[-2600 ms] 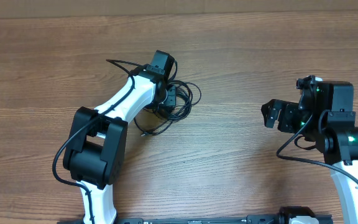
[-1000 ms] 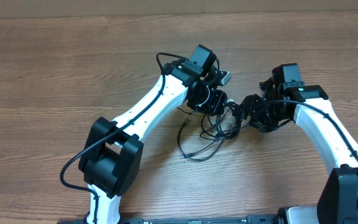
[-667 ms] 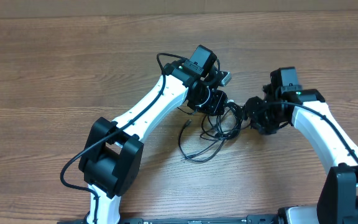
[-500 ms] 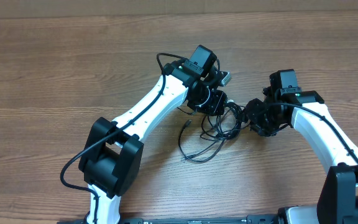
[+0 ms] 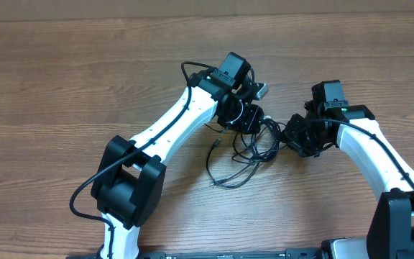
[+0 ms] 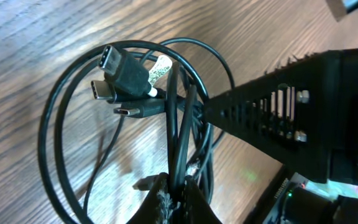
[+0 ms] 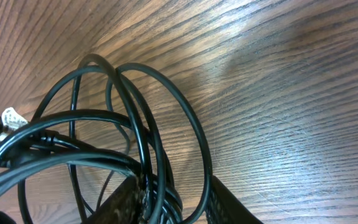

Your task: Untangle cables

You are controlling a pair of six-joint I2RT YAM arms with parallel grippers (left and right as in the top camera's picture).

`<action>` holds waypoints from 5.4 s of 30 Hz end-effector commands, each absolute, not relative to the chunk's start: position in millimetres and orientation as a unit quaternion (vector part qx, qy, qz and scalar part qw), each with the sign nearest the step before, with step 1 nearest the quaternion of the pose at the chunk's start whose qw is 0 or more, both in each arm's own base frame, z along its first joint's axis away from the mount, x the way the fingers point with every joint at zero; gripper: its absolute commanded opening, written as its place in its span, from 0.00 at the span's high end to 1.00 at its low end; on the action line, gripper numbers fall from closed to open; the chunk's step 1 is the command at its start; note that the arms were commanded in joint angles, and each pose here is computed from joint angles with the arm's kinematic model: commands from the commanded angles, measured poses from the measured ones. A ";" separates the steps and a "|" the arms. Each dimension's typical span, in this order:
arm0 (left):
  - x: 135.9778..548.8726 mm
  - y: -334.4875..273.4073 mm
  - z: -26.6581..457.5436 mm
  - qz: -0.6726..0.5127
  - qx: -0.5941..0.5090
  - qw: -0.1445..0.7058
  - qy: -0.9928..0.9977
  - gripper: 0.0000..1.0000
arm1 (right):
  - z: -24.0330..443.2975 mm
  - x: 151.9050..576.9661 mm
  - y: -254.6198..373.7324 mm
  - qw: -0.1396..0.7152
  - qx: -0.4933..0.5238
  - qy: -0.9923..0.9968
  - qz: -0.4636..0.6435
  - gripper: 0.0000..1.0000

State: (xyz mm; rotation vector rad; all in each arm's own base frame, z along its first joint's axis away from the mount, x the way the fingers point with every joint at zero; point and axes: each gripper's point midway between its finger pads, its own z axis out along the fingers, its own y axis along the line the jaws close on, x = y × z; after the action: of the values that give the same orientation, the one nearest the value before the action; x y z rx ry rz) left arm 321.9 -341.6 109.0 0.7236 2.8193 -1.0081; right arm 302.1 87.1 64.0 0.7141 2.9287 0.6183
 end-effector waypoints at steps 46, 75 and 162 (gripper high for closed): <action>323.8 -330.3 109.6 -0.284 0.238 0.043 0.928 0.96 | 54.5 297.1 102.9 0.029 0.210 0.954 0.211 0.96; 329.8 -250.7 77.1 -0.091 0.199 0.024 0.976 0.96 | 112.5 373.2 1.2 0.171 0.325 0.841 0.398 0.95; 300.1 -339.8 122.9 -0.368 0.308 0.013 0.877 0.96 | 55.5 305.2 101.3 0.057 0.136 0.964 0.221 0.76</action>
State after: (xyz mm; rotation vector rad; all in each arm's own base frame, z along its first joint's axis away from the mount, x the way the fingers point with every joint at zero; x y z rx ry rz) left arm 305.2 -334.3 110.9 0.9115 2.7883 -1.0768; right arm 306.7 101.3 60.7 0.4066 2.9105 0.6796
